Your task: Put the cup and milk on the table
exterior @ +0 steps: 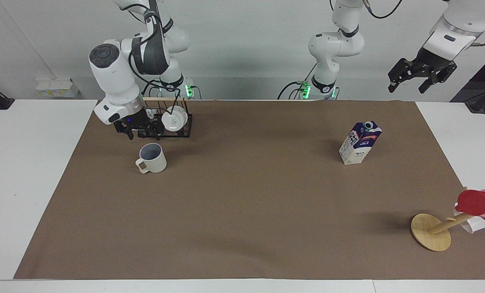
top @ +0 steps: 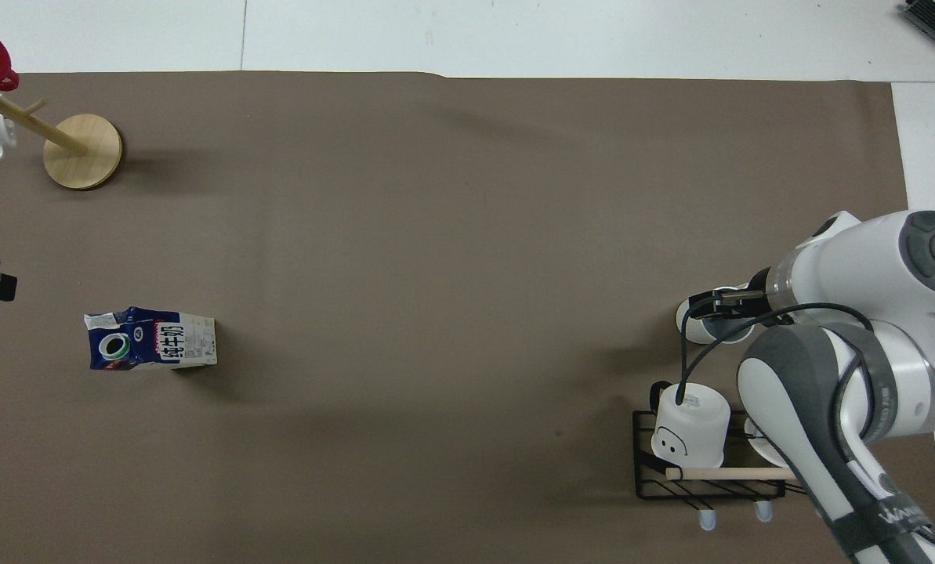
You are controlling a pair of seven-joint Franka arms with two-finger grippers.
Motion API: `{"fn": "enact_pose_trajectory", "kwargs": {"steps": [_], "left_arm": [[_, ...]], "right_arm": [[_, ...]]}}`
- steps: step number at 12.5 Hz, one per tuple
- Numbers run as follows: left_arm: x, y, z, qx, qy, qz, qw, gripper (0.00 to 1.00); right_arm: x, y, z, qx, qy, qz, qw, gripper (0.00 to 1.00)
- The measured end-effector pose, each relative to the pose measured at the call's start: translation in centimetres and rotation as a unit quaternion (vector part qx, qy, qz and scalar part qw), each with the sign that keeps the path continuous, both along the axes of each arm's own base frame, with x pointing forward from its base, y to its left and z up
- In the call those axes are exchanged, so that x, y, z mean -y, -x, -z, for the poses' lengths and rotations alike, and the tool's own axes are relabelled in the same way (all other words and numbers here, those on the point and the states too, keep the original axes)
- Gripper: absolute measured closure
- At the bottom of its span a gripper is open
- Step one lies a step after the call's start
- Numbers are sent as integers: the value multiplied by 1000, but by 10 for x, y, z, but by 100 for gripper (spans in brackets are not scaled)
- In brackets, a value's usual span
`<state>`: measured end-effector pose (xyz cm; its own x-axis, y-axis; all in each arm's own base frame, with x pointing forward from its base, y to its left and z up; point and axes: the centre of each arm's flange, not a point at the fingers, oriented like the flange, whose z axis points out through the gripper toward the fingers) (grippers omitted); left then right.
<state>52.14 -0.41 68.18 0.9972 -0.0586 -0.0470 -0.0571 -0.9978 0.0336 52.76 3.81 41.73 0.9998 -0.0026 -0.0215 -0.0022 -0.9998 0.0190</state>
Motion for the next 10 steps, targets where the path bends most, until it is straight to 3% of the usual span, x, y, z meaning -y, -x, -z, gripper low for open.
{"fn": "enact_pose_trajectory", "kwargs": {"steps": [5,7,8,10], "left_arm": [[3,4,32,2,0,1,1000,0],[5,17,65,-21,0,4,1000,0],[6,22,81,-20,0,4,1000,0],[7,23,96,8,0,3,1000,0]], "right_arm": [[-11,-4,50,9,3,-10,1000,0],[-15,-2,62,4,5,-14,1000,0],[-15,-1,65,3,5,-14,1000,0],[-15,1,68,3,5,-14,1000,0]]}}
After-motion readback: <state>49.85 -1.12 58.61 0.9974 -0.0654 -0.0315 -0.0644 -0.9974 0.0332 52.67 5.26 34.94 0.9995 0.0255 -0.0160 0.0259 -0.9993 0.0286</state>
